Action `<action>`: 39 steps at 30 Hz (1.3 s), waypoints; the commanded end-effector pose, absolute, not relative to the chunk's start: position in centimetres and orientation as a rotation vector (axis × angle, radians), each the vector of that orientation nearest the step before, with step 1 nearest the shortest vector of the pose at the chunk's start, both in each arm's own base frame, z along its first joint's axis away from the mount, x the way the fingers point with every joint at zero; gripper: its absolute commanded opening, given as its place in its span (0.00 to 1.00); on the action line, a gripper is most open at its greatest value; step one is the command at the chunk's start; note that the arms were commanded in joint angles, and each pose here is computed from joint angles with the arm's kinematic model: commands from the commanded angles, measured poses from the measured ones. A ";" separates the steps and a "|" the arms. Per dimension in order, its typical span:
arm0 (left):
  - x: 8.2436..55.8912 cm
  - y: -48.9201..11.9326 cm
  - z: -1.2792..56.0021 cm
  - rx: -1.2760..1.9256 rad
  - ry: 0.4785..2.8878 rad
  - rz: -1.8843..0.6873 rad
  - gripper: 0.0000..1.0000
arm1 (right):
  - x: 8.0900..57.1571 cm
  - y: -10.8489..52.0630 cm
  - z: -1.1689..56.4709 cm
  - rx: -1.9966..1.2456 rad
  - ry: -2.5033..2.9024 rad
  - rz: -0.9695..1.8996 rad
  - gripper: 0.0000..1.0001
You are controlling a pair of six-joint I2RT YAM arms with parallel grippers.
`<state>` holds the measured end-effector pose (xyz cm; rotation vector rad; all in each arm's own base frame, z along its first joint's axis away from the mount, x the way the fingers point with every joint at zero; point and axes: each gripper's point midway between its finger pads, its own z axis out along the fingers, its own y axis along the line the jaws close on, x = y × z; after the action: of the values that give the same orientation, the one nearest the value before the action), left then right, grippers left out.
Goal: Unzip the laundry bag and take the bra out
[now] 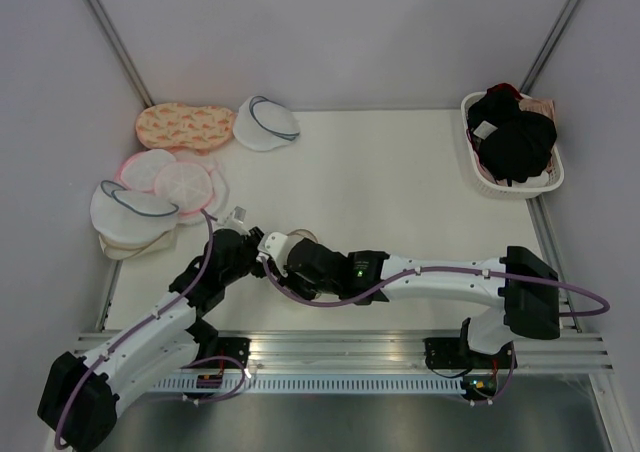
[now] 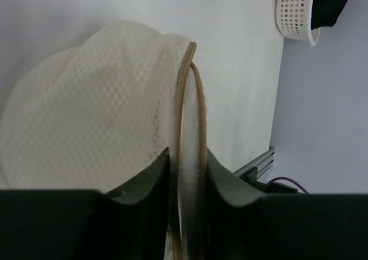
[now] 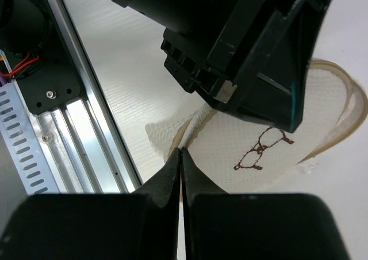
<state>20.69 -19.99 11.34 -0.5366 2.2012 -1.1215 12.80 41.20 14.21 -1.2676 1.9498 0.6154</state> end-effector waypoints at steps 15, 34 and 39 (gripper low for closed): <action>20.3 -19.9 13.4 -0.331 2.110 -1.128 0.02 | 16.0 34.5 25.2 -0.661 1.863 0.642 0.98; 19.3 -20.9 13.2 -0.194 1.985 -1.254 0.02 | 15.5 16.1 29.5 0.033 1.835 0.736 0.98; 19.5 -20.8 13.0 -0.185 2.005 -1.229 0.02 | 15.1 16.8 29.3 -0.008 1.845 0.763 0.98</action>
<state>19.08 -20.52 11.62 -0.2641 2.0637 -1.2255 15.44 16.20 30.00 0.0204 1.8139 0.7505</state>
